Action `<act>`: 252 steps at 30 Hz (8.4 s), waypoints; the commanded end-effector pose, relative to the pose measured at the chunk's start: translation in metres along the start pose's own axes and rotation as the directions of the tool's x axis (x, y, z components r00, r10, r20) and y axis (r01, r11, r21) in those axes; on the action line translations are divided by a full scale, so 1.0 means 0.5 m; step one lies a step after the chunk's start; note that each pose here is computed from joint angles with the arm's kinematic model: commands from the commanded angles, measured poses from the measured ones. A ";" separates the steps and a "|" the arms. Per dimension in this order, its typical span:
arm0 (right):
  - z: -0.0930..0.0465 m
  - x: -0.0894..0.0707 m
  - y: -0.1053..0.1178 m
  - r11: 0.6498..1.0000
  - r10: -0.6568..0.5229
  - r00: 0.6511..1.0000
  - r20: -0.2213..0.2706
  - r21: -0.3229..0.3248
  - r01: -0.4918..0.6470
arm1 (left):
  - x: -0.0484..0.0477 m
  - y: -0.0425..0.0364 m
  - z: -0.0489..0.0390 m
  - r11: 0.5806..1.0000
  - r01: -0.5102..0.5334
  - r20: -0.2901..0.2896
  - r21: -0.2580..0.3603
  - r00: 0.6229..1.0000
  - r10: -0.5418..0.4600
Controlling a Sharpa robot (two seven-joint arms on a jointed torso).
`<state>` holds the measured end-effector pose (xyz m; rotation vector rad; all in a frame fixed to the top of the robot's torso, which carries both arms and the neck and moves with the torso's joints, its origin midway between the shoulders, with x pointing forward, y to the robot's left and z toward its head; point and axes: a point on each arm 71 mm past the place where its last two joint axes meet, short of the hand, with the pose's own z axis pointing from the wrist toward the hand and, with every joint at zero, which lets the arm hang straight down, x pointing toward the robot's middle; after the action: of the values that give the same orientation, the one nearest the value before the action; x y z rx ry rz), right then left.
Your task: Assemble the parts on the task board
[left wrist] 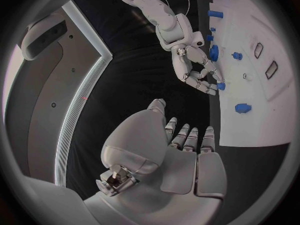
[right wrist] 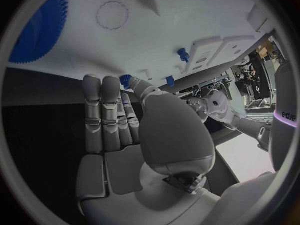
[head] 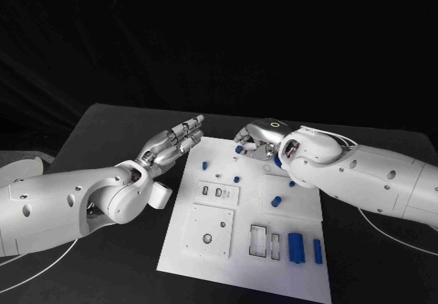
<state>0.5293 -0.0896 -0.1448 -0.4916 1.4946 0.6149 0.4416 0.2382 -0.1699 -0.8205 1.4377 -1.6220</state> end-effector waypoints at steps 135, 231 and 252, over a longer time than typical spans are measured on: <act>-0.187 0.002 -0.136 0.979 -0.036 0.999 -0.009 0.203 0.037 | -0.008 0.016 -0.012 0.998 0.056 -0.014 -0.042 0.998 -0.056; -0.037 -0.003 0.041 0.997 0.075 0.995 -0.070 -0.005 -0.076 | -0.006 0.017 -0.007 0.997 0.066 -0.010 -0.032 0.998 -0.066; -0.036 -0.006 0.047 0.994 0.106 0.993 -0.049 -0.012 -0.107 | -0.010 0.018 -0.007 0.997 0.068 -0.001 -0.038 0.998 -0.068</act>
<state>0.5011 -0.0835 -0.1409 -0.4452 1.5762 0.6894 0.4425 0.2454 -0.1803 -0.9052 1.4666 -1.6286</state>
